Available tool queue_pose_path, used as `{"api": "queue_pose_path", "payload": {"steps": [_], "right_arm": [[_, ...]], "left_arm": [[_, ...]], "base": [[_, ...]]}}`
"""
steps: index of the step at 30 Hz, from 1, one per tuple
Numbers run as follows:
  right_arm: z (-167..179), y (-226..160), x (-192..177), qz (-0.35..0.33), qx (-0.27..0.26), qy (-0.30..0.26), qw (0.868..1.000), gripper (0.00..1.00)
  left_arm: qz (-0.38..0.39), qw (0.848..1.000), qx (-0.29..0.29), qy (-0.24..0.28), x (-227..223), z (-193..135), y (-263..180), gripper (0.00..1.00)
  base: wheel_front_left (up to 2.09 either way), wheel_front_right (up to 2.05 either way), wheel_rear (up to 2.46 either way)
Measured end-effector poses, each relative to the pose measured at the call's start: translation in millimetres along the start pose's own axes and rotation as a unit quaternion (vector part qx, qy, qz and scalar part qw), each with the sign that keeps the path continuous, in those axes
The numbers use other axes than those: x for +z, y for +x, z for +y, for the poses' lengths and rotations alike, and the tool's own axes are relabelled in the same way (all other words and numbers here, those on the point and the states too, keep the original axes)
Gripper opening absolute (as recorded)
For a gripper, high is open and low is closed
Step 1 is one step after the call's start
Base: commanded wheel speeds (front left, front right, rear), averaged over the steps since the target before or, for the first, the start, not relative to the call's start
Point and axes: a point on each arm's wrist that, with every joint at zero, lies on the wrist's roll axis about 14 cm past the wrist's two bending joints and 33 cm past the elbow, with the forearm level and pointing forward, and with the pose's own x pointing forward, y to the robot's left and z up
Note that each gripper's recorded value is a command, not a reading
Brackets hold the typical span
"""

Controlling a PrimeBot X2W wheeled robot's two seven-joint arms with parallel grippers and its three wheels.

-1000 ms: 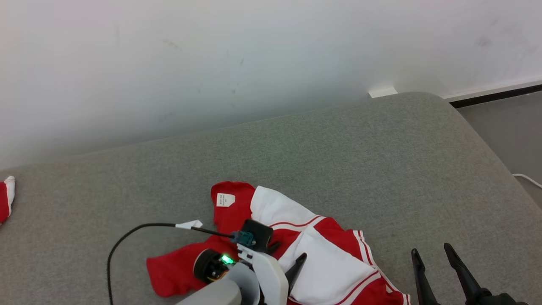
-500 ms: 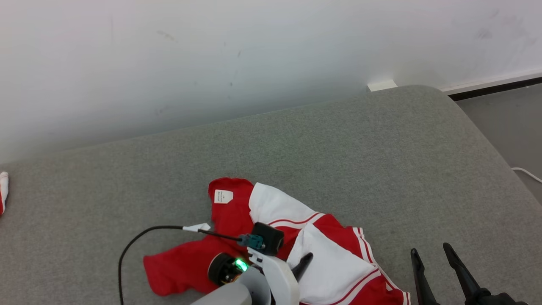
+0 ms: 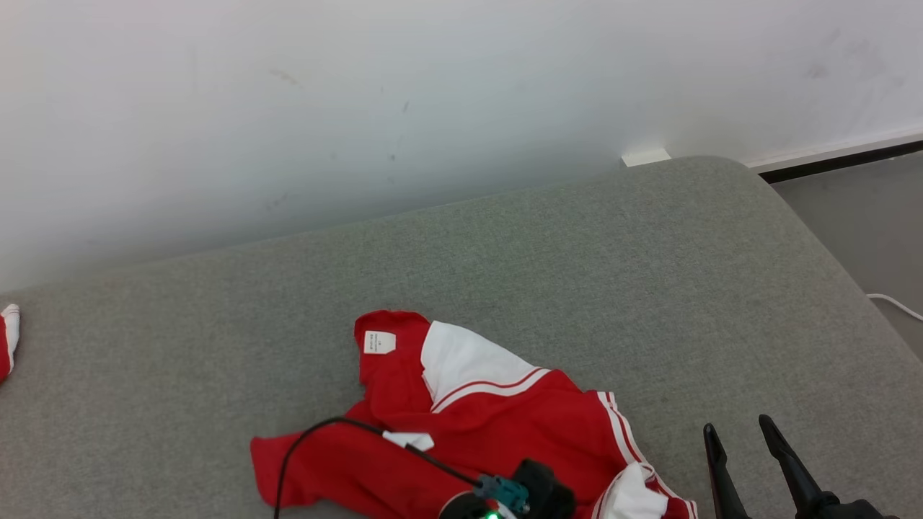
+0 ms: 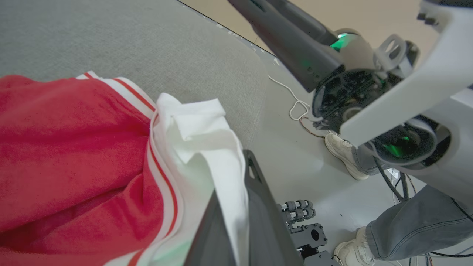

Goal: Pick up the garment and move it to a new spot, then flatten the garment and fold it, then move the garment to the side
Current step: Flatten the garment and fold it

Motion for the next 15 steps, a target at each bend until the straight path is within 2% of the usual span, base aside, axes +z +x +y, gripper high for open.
{"api": "queue_pose_path", "payload": {"steps": [1,2,3,5,8,10,12,15], "right_arm": [[0,0,0,0.0,0.0,0.0,1.0,1.0],[0,0,0,0.0,0.0,0.0,1.0,1.0],[0,0,0,0.0,0.0,0.0,1.0,1.0],[0,-1,0,0.0,-0.001,0.0,1.0,1.0],[-1,-2,0,0.001,-0.001,0.0,1.0,1.0],[-1,-2,0,0.0,-0.002,0.0,1.0,1.0],[-2,-2,0,0.0,-0.003,0.0,1.0,1.0],[-3,-3,0,0.0,-0.004,0.0,1.0,1.0]], "left_arm": [[0.004,1.0,-0.004,-0.004,-4,-4,-2,0.07],[0.007,1.0,-0.007,-0.009,-9,-8,-4,0.72],[0.015,1.0,-0.011,-0.002,-14,-11,-5,1.0],[0.029,0.999,-0.014,0.009,-22,-16,-7,1.0],[0.062,0.997,-0.044,-0.021,-43,-39,-11,1.0],[0.074,0.996,-0.054,-0.022,-46,-45,-15,1.0],[0.072,0.996,-0.045,-0.016,-43,-39,-19,1.0],[0.035,0.999,0.015,-0.016,-20,-7,-26,1.0]], "base": [[0.0,0.0,0.0],[0.0,0.0,0.0],[0.0,0.0,0.0],[0.0,0.0,0.0],[0.0,0.0,0.0],[0.0,0.0,0.0],[0.0,0.0,0.0],[0.0,0.0,0.0]]}}
